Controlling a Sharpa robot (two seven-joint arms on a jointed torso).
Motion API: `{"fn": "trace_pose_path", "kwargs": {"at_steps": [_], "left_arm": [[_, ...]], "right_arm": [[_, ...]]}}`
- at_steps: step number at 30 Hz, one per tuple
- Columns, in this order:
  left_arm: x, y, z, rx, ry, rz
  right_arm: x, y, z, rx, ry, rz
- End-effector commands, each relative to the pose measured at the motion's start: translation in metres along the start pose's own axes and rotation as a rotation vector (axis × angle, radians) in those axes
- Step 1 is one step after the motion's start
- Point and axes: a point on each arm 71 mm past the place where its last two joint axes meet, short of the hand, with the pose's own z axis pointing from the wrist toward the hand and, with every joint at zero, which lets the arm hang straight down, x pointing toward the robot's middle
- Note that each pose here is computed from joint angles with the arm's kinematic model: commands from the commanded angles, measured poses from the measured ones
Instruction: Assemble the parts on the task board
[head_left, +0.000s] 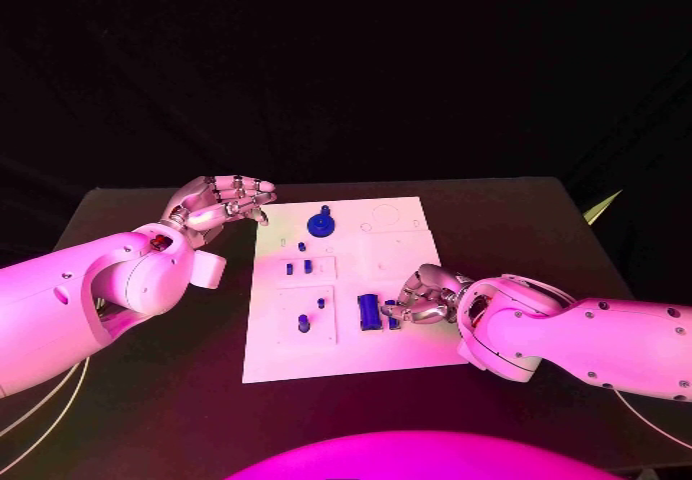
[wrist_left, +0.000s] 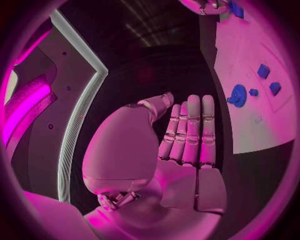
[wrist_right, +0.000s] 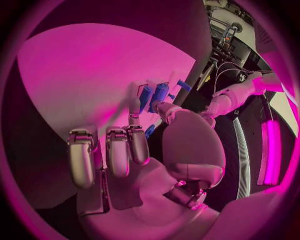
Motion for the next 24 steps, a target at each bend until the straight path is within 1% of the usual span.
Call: {"fn": "trace_pose_path", "kwargs": {"at_steps": [1, 8, 20, 22, 24], "left_arm": [[0.0021, -0.0008, 0.0002, 0.006, 0.015, -0.009], [0.0017, -0.0008, 0.0000, 0.006, 0.014, -0.009], [0.0015, -0.0007, 0.0000, 0.006, 0.013, -0.008], [0.0013, -0.0007, -0.0001, 0.006, 0.012, -0.008], [0.0013, -0.0008, -0.0001, 0.007, 0.012, -0.008]], "right_arm": [[-0.0002, -0.0003, -0.0001, -0.011, -0.006, -0.027], [-0.0025, -0.0039, -0.0027, -0.012, -0.010, -0.042], [-0.0022, -0.0049, -0.0074, -0.026, 0.009, -0.058], [-0.0033, -0.0057, -0.0070, -0.029, 0.001, -0.055], [-0.0055, -0.0063, -0.0068, -0.040, -0.020, -0.043]]}}
